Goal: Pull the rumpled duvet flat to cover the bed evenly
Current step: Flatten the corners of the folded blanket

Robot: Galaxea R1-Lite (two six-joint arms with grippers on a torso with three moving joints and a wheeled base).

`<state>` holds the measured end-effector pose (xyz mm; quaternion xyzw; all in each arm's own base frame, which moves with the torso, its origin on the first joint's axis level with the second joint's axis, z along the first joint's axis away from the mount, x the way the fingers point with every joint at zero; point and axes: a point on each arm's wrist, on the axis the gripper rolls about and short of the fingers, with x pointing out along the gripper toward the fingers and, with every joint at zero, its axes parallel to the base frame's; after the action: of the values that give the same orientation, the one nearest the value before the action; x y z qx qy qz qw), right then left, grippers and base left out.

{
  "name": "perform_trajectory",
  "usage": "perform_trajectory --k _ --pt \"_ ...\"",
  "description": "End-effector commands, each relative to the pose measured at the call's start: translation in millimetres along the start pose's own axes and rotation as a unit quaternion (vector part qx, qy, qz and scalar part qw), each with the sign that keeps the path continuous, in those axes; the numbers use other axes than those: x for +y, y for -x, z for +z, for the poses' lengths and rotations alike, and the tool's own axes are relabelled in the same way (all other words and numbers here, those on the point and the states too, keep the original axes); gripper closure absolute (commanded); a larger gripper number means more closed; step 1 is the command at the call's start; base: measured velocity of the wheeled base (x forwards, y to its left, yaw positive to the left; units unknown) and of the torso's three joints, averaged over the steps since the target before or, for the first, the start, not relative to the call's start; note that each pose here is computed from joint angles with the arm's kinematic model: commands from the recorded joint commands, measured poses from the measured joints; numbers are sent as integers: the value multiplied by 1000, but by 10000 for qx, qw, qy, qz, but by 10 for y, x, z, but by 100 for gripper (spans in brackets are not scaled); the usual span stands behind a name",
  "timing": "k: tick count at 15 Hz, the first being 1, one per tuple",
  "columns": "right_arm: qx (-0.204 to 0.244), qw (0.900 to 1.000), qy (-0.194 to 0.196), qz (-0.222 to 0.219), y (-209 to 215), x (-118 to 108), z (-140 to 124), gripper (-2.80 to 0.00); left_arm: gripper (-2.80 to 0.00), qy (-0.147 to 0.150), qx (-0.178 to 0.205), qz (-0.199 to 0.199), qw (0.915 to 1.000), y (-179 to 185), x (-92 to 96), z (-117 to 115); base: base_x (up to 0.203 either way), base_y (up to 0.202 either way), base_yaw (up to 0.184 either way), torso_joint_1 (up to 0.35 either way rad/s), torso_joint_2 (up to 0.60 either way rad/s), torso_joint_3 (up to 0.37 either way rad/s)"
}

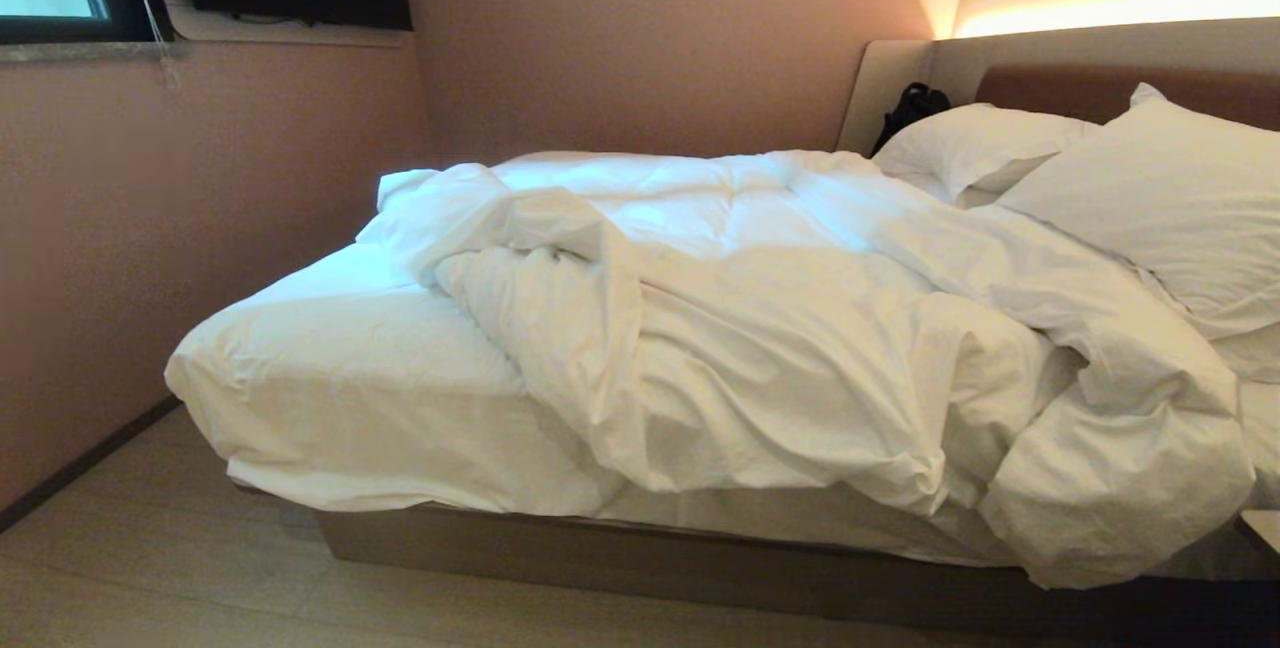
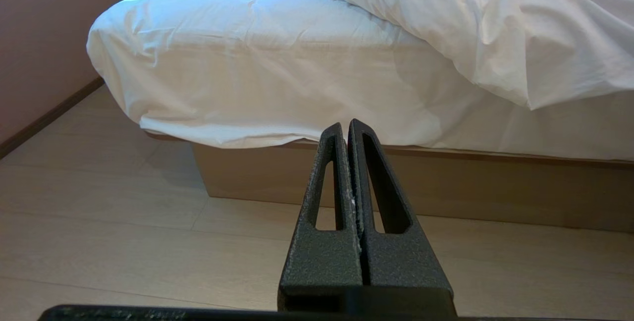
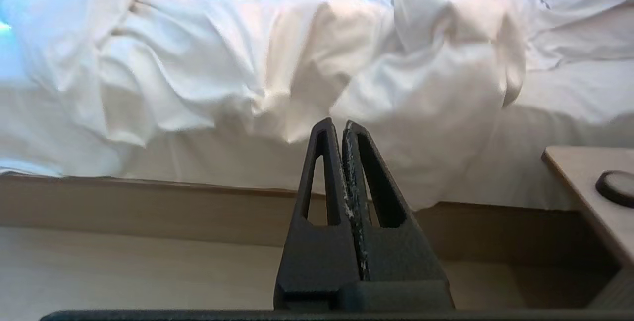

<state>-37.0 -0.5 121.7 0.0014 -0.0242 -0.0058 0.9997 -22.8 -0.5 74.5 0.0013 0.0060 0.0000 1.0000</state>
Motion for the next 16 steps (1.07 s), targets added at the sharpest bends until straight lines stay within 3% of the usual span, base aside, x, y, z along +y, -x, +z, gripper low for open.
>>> perform_trajectory --k 1,5,8,11,13,16 --pt "456 9990 -20 -9 -70 1 229 0 0 -1 8 0 10000 -1 0 -1 0 0 0 0 0 0" --pt "1124 9929 -384 -83 -624 10 962 0 0 -2 -6 0 10000 1 0 2 0 0 0 0 0 0" --pt "1567 9846 -733 -262 -1221 9 1313 0 0 -1 9 0 10000 -1 0 -2 0 0 0 0 0 0" --pt "2299 9665 -913 -688 -2269 -90 1468 0 0 -1 8 0 10000 -1 0 -1 0 0 0 0 0 0" --pt "2420 9598 -1001 -1014 -2853 -224 1573 0 0 -1 5 0 10000 -1 0 -1 0 0 0 0 0 0" --pt "2808 9376 -1152 -1696 -3407 -625 1389 0 0 -1 5 0 10000 -1 0 -2 0 0 0 0 0 0"
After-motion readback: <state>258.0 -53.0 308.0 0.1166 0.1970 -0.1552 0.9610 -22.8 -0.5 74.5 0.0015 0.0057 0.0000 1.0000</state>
